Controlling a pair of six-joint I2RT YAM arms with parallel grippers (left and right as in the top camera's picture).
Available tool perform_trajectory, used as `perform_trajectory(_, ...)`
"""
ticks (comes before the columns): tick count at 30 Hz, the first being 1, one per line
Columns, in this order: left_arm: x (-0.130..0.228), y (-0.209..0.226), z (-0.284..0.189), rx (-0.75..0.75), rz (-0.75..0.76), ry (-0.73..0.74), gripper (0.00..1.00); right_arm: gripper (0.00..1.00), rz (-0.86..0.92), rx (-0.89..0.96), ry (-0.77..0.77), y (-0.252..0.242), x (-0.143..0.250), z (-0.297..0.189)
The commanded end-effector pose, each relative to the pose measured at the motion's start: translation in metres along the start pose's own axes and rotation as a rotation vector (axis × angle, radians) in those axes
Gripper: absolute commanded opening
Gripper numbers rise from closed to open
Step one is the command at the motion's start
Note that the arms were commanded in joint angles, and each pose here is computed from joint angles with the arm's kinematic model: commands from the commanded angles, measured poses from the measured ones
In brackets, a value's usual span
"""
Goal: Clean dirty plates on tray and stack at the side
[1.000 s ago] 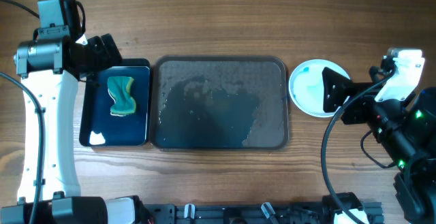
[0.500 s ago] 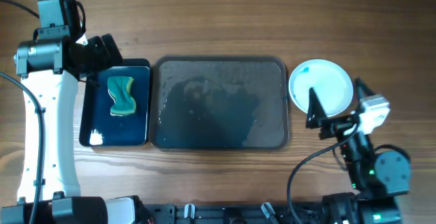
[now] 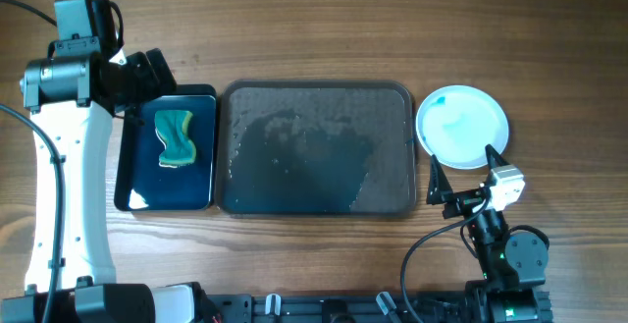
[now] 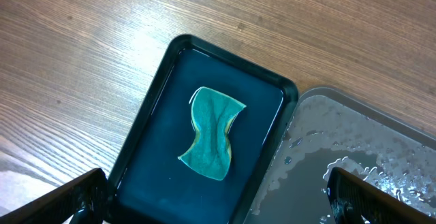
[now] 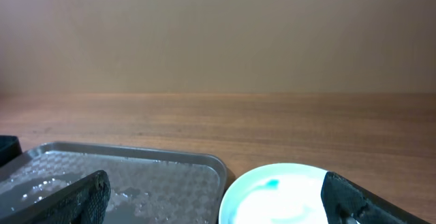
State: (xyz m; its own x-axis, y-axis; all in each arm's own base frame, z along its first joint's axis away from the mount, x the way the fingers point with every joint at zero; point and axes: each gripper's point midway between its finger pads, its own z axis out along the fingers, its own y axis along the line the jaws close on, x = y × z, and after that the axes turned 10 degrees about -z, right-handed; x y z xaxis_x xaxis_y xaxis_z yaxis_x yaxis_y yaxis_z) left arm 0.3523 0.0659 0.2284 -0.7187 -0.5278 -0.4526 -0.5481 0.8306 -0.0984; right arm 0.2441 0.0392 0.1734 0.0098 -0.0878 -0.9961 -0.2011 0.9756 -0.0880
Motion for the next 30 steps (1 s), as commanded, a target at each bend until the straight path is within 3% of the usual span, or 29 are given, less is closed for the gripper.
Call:
perform_trajectory(1, -0.001, -0.001, 0.001, 0.006, -0.019, 0.001, 1.00, 1.00, 0.017, -0.007, -0.020, 0.001, -0.004, -0.001)
perform_trajectory(23, -0.002, -0.003, -0.008, 0.014, -0.006, -0.024, 1.00, 1.00, 0.017, -0.007, -0.020, 0.001, -0.004, -0.001)
perform_trajectory(26, -0.003, -0.005, -0.043, 0.066, -0.015, -0.118, 1.00, 1.00, 0.017, -0.007, -0.020, 0.001, -0.004, -0.001)
perform_trajectory(30, -0.005, -0.012, -0.086, 0.247, -0.056, -0.338, 1.00, 1.00, 0.017, -0.007, -0.020, 0.001, -0.004, -0.001)
